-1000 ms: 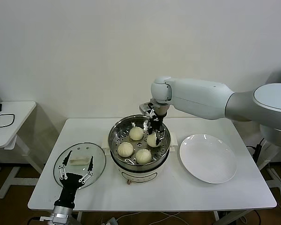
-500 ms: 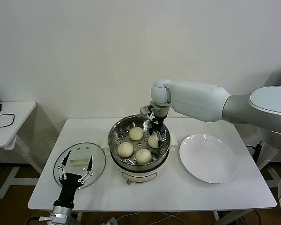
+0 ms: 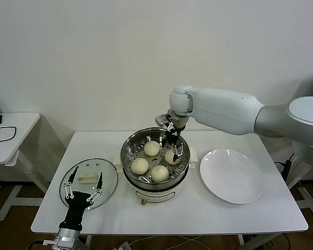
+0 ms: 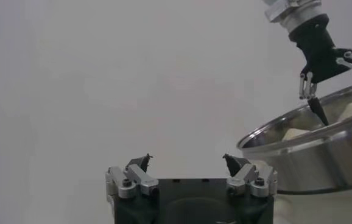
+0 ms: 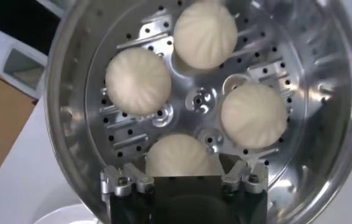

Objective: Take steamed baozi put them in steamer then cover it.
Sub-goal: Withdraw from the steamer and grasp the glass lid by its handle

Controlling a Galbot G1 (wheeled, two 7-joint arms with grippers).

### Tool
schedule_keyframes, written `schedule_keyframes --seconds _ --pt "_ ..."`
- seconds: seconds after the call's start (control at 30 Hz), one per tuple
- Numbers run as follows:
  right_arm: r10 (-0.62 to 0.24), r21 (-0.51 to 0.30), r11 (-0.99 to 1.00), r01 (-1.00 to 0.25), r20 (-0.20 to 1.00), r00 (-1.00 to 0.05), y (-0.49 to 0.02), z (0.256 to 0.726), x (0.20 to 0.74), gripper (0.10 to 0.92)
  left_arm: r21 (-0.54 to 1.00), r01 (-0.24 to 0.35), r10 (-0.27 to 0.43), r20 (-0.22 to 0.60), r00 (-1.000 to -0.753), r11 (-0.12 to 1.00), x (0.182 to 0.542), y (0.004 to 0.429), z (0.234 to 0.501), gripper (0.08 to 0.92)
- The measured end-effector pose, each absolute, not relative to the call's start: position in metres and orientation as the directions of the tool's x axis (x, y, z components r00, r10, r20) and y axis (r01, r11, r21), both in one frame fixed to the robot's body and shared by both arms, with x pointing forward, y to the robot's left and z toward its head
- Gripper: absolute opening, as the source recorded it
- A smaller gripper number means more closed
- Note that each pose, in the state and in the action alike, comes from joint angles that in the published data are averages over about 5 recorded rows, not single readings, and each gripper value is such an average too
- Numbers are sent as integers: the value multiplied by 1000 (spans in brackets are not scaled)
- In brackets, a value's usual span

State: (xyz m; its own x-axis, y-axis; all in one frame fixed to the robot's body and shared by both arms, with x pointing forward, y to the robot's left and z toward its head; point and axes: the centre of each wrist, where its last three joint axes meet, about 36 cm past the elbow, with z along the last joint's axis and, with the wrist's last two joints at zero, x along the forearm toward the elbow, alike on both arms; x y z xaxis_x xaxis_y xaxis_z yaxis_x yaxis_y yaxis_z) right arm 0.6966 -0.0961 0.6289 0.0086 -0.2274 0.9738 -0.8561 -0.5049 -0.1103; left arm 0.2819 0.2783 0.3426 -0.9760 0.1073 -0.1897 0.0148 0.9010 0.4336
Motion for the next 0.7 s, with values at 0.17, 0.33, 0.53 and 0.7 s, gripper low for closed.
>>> schedule_keyframes --seconds 0.17,0.33,0.53,0.7 --pt "-427 -277 -459 -844 902 -64 -121 638 687 823 445 9 107 -196 -975 895 284 278 344 823" --pt "-660 -523 -293 -800 716 -227 -154 629 670 823 462 0 105 -200 -974 887 288 276 345 823" --pt "-825 -720 125 -683 307 -474 -194 598 649 823 503 -24 92 -205 -974 864 293 276 348 823" --pt "-750 -677 509 -532 -44 -660 -225 562 631 823 553 -51 79 -210 -974 832 299 280 348 823"
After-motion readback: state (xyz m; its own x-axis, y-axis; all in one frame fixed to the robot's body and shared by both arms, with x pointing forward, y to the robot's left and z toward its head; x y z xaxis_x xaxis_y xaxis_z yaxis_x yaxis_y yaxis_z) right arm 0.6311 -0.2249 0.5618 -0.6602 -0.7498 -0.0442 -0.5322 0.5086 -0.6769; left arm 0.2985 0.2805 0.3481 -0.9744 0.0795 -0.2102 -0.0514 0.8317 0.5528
